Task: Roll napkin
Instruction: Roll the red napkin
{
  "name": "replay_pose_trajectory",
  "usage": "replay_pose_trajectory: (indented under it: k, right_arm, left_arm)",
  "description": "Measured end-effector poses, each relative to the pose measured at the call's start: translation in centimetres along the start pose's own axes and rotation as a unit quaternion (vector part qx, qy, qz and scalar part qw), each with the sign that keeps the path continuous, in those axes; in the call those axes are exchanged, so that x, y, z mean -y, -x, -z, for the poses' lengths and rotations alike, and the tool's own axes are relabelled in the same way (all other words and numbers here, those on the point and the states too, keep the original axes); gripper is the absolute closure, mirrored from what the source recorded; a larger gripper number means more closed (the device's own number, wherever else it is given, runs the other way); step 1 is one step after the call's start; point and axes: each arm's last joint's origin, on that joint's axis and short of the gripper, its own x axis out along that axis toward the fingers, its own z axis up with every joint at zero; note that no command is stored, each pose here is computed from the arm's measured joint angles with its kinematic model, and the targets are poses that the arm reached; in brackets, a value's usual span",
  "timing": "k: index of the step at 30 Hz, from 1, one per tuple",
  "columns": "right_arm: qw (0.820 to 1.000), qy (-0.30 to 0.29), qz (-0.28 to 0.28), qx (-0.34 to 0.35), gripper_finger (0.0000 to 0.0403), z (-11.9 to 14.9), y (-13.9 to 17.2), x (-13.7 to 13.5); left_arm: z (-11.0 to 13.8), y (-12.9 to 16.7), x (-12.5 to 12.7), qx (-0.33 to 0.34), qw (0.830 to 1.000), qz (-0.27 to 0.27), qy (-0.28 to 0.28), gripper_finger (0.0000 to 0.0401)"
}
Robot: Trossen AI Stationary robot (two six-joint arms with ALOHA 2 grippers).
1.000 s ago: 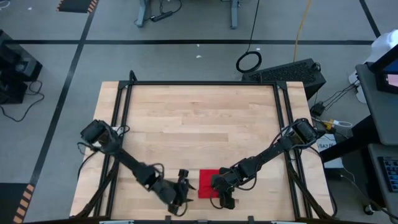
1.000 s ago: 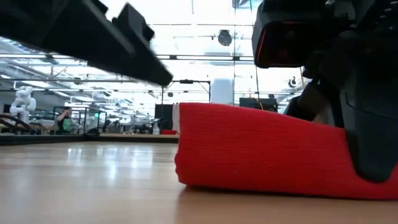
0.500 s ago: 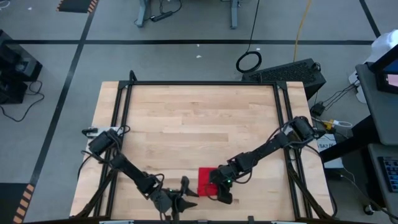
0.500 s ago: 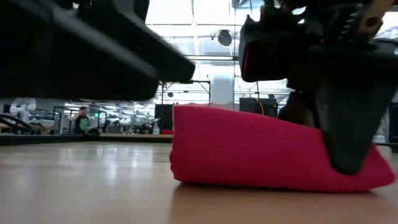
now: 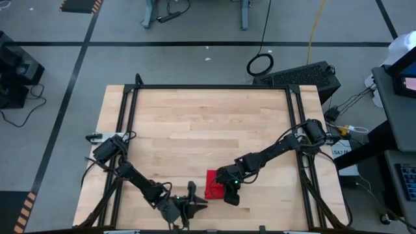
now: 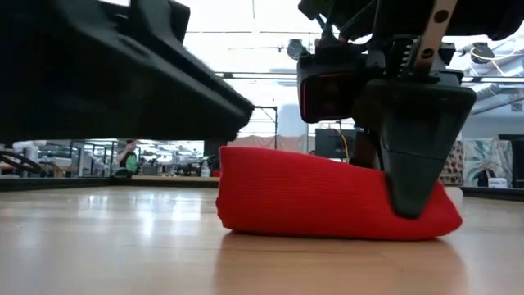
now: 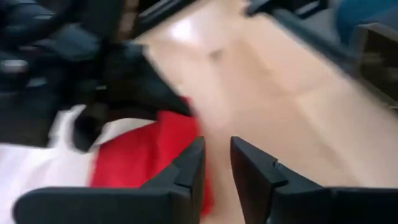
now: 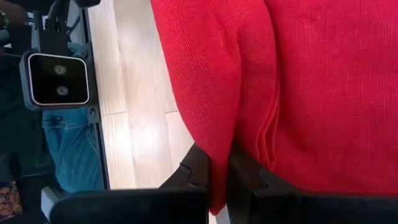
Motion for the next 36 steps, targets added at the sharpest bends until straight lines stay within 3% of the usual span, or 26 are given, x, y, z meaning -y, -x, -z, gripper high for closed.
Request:
replay_pose_trajectory:
  k: [3, 11, 25, 36]
  right_arm:
    - [1.000, 0.000, 0.000, 0.001, 0.0394, 0.0, 0.0, 0.0]
    - [1.000, -0.001, -0.007, -0.004, 0.0394, 0.0, 0.0, -0.1]
    - [1.000, -0.005, -0.012, -0.004, 0.0394, 0.0, 0.0, -0.1]
    - [1.000, -0.018, -0.013, -0.004, 0.0388, 0.0, 0.0, -0.2]
  left_arm:
    - [0.2, -0.2, -0.3, -0.012, 0.999, -0.021, -0.021, 0.0295]
    - [0.3, -0.1, -0.2, -0.013, 0.997, -0.010, -0.080, 0.0215]
    - [1.8, -2.0, -2.8, -0.064, 0.995, 0.026, -0.072, 0.0239]
    - [3.0, -3.2, -4.9, -0.105, 0.993, 0.046, 0.012, 0.0240]
